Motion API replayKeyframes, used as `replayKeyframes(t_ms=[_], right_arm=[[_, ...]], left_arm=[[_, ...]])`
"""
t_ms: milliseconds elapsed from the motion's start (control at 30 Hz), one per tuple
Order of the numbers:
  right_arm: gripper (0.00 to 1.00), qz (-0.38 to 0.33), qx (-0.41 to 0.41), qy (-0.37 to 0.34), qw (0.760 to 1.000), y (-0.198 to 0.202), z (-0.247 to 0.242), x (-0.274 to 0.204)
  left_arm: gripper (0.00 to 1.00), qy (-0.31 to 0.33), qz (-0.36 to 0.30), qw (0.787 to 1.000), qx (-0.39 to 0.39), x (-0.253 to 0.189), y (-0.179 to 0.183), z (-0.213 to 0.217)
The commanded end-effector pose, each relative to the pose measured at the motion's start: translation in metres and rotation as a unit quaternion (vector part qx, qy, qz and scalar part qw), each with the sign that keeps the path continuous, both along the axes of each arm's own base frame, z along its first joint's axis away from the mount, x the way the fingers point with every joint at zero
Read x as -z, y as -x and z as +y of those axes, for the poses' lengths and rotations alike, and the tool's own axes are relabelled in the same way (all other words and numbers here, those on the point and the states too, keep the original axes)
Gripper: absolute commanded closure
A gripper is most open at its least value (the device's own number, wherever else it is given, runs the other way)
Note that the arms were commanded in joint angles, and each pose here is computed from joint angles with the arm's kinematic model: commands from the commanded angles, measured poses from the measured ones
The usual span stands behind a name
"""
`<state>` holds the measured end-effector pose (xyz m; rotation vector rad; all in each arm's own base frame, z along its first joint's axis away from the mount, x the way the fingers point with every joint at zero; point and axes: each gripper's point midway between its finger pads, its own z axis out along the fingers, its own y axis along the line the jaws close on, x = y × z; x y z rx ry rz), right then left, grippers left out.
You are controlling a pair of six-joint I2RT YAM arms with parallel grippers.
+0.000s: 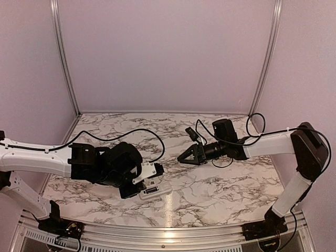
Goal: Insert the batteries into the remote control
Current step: Load the battery cover onto the remote control without the battery cover.
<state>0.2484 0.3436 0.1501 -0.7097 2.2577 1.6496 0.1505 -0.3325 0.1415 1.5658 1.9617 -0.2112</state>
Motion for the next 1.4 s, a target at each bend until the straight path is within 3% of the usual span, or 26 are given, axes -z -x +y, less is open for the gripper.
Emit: replayKeyframes(t_ms=[0, 300, 500, 900, 1367], right_arm=[[0.52, -0.036, 0.049, -0.001, 0.998, -0.027, -0.005, -0.008], [0.36, -0.029, 0.052, 0.012, 0.998, -0.034, -0.004, 0.011], [0.24, -0.018, 0.067, 0.019, 0.997, -0.042, -0.012, 0.02], [0.21, -0.024, 0.075, 0.017, 0.997, -0.045, -0.026, 0.02], [0.2, -0.019, 0.064, 0.005, 0.998, -0.041, -0.025, 0.019]], left_arm=[[0.81, -0.011, 0.061, 0.996, -0.069, 0.033, -0.013, -0.001], [0.78, -0.047, 0.112, 0.987, -0.107, 0.073, -0.032, -0.005], [0.76, -0.072, 0.131, 0.985, -0.088, 0.083, -0.031, -0.014], [0.76, -0.139, 0.139, 0.976, -0.09, 0.086, -0.034, -0.011], [0.76, -0.162, 0.131, 0.973, -0.096, 0.095, -0.04, -0.008]])
